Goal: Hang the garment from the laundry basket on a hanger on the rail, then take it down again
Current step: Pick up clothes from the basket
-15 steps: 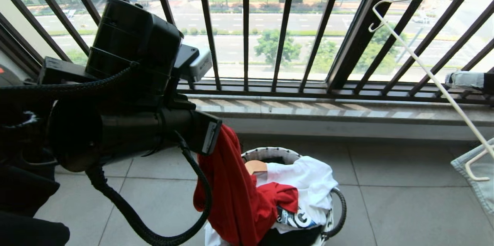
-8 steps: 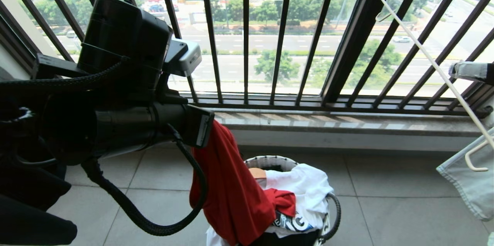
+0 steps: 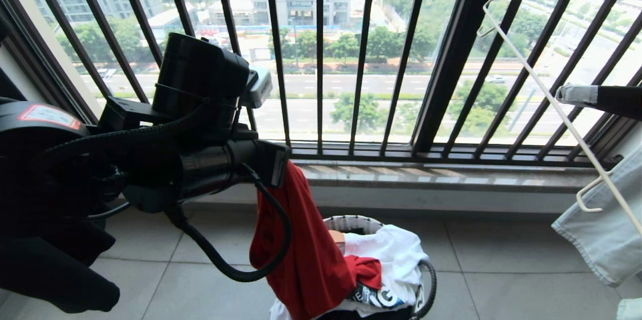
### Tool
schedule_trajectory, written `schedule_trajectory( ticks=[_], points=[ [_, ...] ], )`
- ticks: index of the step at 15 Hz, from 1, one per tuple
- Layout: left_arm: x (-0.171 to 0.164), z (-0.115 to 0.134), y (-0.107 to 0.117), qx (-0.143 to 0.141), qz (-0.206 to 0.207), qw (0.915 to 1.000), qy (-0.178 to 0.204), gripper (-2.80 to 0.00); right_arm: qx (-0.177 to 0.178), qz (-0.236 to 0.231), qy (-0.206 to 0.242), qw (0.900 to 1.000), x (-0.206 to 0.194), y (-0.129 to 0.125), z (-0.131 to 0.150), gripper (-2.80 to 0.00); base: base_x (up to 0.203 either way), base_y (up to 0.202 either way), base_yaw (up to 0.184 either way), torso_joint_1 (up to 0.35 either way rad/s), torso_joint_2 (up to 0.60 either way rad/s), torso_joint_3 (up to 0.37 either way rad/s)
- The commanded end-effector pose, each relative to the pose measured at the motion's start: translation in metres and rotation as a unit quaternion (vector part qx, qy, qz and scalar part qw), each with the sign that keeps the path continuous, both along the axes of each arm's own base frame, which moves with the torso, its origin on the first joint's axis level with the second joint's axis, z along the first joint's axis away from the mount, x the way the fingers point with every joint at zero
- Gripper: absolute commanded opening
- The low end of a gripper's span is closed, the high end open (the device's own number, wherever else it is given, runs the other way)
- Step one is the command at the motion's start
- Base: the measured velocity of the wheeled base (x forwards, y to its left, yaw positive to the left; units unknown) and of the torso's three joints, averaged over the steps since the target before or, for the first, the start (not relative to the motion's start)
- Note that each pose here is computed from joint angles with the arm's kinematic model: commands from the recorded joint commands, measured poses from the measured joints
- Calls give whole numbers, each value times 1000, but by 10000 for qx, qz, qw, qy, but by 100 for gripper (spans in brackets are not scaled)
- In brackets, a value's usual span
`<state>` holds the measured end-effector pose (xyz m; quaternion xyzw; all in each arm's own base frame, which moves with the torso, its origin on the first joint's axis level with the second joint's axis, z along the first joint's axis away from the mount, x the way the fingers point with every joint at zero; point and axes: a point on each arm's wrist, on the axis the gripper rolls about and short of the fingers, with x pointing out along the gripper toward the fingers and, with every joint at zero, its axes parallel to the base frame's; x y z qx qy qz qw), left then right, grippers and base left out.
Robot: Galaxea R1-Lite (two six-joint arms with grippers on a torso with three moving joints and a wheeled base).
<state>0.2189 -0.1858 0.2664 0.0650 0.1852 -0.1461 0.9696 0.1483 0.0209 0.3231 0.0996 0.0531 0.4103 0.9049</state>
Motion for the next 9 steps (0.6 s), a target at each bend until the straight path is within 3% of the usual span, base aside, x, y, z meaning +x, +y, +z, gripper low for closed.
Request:
schedule_trajectory(
  ticks=[1, 5, 9],
  points=[
    [8, -10, -3, 107, 64, 9998, 126, -280, -2, 8, 191, 9998, 6, 0, -9, -280, 0, 0, 0, 2, -2, 194],
    [38, -15, -7, 131, 316, 9993, 164, -280, -20, -146, 335, 9993, 36, -2, -18, -280, 0, 0, 0, 1, 2, 208],
    [46, -21, -10, 194, 339, 9990, 231, -280, -35, -344, 232, 9991, 41, -4, -18, -280, 0, 0, 0, 1, 0, 205]
  ],
)
